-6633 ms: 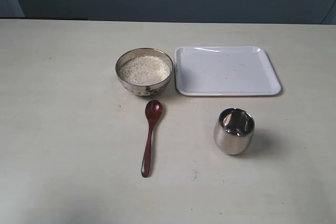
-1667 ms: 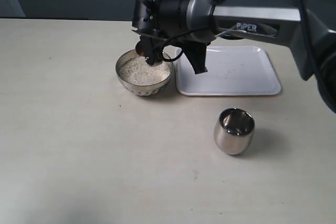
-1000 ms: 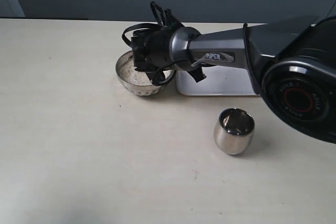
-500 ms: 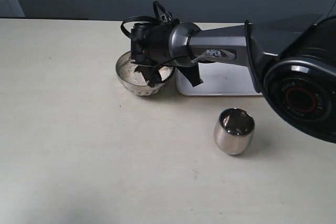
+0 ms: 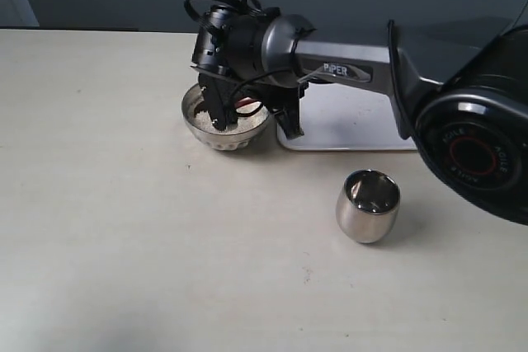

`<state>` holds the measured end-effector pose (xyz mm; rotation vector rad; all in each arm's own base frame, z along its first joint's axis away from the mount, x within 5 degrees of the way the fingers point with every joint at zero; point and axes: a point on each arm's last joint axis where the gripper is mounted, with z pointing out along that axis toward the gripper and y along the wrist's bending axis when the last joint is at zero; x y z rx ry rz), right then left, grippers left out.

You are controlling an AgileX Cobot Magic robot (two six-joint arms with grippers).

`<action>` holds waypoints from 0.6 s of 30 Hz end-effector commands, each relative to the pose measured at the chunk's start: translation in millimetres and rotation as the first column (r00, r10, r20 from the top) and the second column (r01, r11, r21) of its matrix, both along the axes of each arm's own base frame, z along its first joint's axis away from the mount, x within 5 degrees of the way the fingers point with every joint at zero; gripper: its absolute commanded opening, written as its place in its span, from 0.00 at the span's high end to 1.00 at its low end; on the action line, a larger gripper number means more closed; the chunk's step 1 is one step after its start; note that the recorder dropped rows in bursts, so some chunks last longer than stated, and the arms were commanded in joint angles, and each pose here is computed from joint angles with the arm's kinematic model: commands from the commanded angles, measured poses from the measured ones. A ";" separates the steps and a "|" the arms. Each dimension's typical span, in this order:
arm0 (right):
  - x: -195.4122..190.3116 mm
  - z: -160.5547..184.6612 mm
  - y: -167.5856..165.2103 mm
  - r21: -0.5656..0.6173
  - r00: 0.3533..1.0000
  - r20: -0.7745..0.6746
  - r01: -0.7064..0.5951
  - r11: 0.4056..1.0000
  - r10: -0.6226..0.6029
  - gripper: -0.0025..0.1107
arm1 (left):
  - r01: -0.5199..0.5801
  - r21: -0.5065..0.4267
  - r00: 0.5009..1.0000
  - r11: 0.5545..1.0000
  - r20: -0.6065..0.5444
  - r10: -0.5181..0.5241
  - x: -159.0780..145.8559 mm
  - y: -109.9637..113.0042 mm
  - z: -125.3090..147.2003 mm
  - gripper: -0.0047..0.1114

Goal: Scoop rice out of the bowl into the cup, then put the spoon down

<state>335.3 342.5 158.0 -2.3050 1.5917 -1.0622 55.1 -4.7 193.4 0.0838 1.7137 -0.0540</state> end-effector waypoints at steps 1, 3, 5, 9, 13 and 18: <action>2.1 4.7 -11.2 -0.004 0.996 -0.062 0.066 0.998 -0.066 0.98 | 0.007 -0.003 1.000 1.000 -0.001 -0.007 0.2 -0.4 -1.3 0.96; 4.2 4.3 -15.9 -0.013 0.993 -0.072 0.090 0.996 -0.091 0.98 | 0.007 -0.003 1.000 1.000 -0.001 -0.007 0.2 -0.4 -1.3 0.96; 5.6 4.5 -20.6 -0.032 0.990 -0.078 0.114 0.993 -0.116 0.98 | 0.007 -0.003 1.000 1.000 -0.001 -0.007 0.2 -0.4 -1.3 0.96; 7.6 3.8 -24.2 -0.029 0.986 -0.092 0.134 0.991 -0.136 0.98 | 0.007 -0.003 1.000 1.000 -0.001 -0.007 0.2 -0.4 -1.3 0.96; 7.3 2.9 -24.6 -0.021 0.984 -0.104 0.141 0.990 -0.143 0.98 | 0.007 -0.003 1.000 1.000 -0.001 -0.007 0.2 -0.4 -1.3 0.96; 5.4 16.3 -25.2 0.013 0.984 -0.101 0.147 0.989 -0.145 0.98 | 0.007 -0.003 1.000 1.000 -0.001 -0.007 0.2 -0.4 -1.3 0.96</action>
